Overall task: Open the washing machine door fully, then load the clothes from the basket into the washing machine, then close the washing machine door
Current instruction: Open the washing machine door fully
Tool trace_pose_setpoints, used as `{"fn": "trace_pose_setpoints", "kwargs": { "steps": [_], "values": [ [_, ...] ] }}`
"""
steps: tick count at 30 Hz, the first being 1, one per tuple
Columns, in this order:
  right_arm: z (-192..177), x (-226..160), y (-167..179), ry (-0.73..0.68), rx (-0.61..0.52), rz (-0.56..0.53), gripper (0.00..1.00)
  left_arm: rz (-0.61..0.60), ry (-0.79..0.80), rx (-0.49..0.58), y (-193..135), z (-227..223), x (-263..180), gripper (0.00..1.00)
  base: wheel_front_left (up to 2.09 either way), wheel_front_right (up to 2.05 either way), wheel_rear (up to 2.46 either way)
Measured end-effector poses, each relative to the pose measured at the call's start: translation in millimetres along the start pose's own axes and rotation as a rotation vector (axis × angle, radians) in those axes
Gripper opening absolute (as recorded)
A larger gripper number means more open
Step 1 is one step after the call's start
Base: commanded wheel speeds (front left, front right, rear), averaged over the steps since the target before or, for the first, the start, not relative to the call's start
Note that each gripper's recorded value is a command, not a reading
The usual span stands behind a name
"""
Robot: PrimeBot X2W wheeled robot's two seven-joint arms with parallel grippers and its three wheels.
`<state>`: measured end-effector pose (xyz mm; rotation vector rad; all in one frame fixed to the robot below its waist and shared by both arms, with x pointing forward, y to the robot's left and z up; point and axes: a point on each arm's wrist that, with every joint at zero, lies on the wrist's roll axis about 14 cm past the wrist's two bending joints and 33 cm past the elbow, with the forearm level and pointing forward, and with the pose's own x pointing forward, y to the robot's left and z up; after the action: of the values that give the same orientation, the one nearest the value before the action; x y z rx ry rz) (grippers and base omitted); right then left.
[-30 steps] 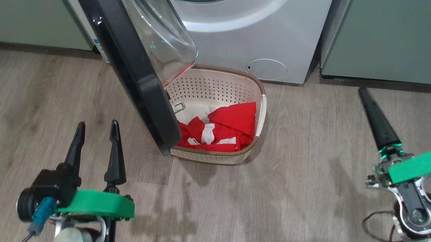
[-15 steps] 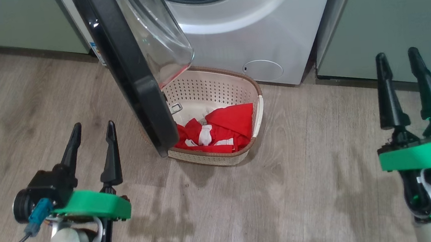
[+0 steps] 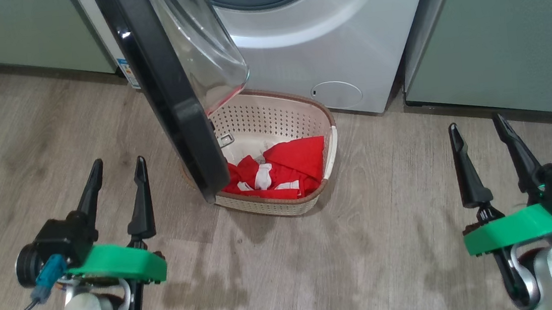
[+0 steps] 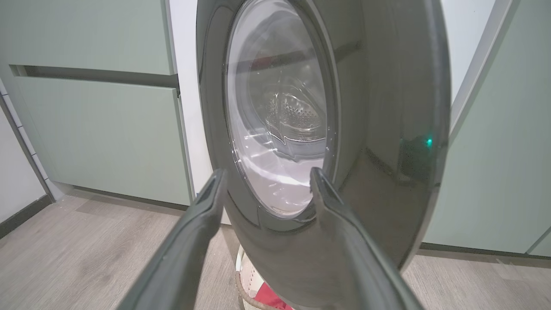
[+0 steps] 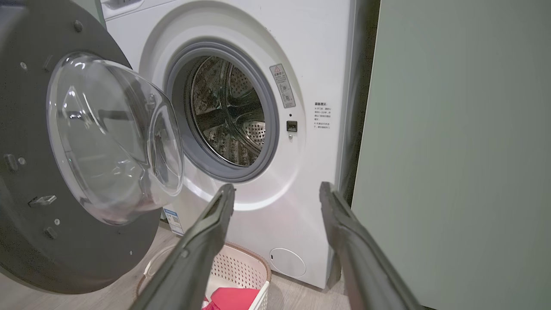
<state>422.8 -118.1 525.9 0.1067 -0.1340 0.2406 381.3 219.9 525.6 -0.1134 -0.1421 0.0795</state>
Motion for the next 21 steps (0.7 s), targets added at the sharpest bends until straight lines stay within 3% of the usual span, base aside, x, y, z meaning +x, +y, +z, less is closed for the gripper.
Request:
{"fn": "trace_pose_setpoints", "kwargs": {
  "steps": [21],
  "values": [
    [-16,-5,-2,0.04,0.028,-0.013,1.0,0.004,0.023,-0.002,1,-7,-7,1.0,0.0,0.0,0.0]
  ]
}}
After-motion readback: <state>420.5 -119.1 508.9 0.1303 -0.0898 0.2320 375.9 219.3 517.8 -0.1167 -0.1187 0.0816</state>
